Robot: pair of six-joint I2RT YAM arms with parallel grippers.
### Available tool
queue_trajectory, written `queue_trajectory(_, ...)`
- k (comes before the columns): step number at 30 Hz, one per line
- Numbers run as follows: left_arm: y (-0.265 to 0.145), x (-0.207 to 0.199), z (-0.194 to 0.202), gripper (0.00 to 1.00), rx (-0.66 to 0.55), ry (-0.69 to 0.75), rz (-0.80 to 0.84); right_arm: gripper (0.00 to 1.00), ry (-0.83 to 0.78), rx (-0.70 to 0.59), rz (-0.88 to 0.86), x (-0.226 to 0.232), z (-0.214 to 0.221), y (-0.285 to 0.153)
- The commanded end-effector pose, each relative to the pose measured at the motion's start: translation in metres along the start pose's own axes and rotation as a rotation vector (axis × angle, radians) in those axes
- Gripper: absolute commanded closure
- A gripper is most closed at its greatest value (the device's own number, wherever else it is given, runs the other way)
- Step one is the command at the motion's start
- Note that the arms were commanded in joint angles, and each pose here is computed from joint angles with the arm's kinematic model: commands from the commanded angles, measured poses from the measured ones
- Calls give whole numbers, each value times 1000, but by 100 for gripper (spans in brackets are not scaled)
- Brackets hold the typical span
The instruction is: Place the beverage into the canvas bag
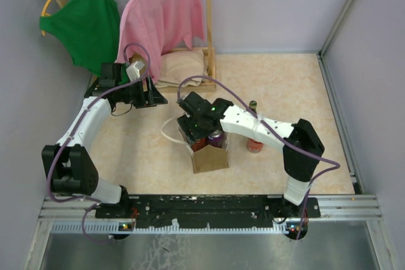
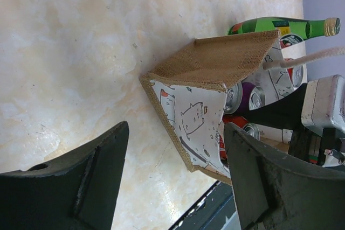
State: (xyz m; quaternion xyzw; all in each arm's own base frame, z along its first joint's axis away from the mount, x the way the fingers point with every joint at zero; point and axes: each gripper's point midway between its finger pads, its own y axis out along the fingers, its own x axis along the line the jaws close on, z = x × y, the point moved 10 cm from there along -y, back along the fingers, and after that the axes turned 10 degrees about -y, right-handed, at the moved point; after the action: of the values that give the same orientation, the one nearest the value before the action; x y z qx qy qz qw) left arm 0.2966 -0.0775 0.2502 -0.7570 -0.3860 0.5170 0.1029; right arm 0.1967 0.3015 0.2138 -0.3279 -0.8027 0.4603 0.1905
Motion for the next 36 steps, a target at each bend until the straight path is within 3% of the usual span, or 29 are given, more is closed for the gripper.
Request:
queue_trajectory(1,1,-4,-3,23,-4,22,33,96,-7,-123,-20,5,-21,-7)
queue_trajectory(5,1,-4,-3,23,-2,22,38,68,-10,-151,-44,6,-24,-11)
queue_trajectory(10,2,-4,-4,23,0,20,43,50,-29,-170,-86,9,-29,-15)
queue_trajectory(22,3,-3,-4,23,2,19,49,32,-51,-143,-89,9,-29,-13)
queue_trajectory(36,6,-2,-6,23,7,17,53,30,-63,-135,-78,8,-31,-12)
